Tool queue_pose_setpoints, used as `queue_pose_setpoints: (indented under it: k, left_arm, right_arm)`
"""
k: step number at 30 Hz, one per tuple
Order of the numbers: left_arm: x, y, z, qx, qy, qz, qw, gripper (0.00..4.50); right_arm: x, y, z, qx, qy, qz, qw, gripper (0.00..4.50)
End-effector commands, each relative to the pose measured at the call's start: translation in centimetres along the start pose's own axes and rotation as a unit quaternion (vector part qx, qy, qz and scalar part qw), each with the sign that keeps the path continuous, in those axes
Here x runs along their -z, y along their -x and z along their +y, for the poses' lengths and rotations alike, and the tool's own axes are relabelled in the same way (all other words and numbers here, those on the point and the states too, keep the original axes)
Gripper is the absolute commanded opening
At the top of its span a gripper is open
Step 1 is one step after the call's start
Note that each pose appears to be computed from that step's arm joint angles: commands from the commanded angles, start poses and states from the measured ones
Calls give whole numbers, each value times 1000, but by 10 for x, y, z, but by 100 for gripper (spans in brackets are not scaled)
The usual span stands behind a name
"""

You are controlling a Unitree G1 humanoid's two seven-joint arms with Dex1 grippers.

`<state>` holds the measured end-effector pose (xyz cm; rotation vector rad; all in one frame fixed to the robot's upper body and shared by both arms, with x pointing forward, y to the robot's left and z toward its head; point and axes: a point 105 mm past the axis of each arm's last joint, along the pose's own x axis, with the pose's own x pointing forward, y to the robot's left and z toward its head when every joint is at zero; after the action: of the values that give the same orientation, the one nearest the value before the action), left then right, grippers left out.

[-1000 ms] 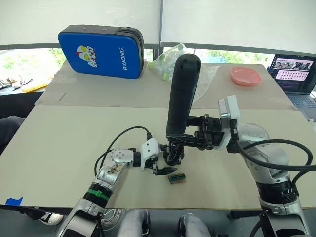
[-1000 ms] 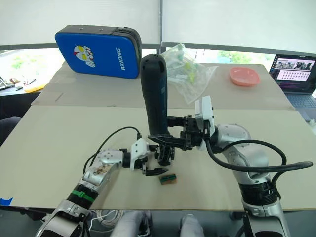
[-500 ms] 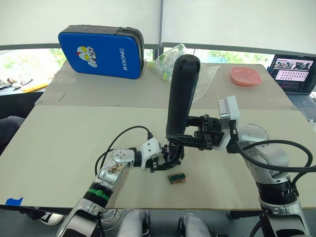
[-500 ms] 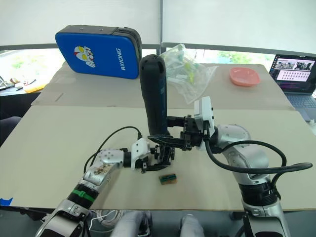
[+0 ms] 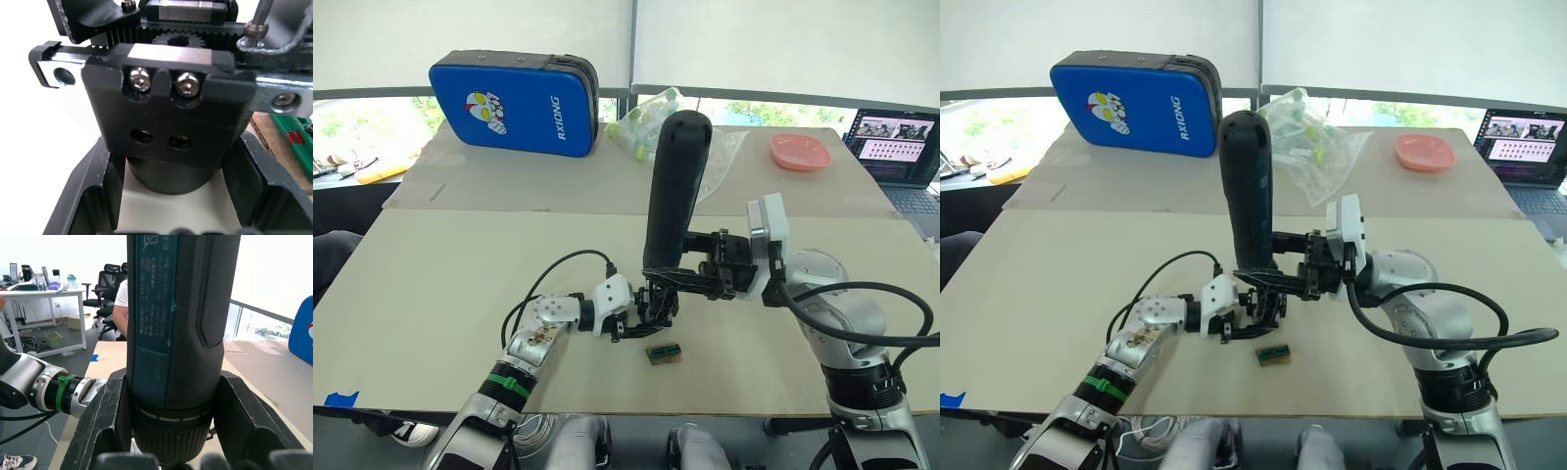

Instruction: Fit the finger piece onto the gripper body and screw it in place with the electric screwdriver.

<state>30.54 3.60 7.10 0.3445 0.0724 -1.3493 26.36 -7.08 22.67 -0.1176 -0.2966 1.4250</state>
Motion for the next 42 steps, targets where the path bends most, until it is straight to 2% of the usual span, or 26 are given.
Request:
queue_pose_setpoints:
  k: [1,20,27,35,39,42]
  left_arm:
    - [10,-2,-4,10,3,21,1000,230]
    - [11,-3,-4,16,1,23,1000,230]
    - [12,-2,-4,14,3,25,1000,230]
    - [13,-3,-4,12,6,25,1000,230]
    - [15,-2,-3,8,12,30,999,230]
    - [17,-2,-3,6,17,32,999,230]
  right_arm:
    - [11,-1,2,3,-8,18,1000,191]
    - [45,4,6,21,-62,67,996,191]
    - [44,3,4,29,-61,63,996,191]
    - [26,-1,4,12,-35,39,999,191]
    - [7,-3,1,2,-18,20,1000,191]
    - [-15,-4,0,-6,12,-17,1000,191]
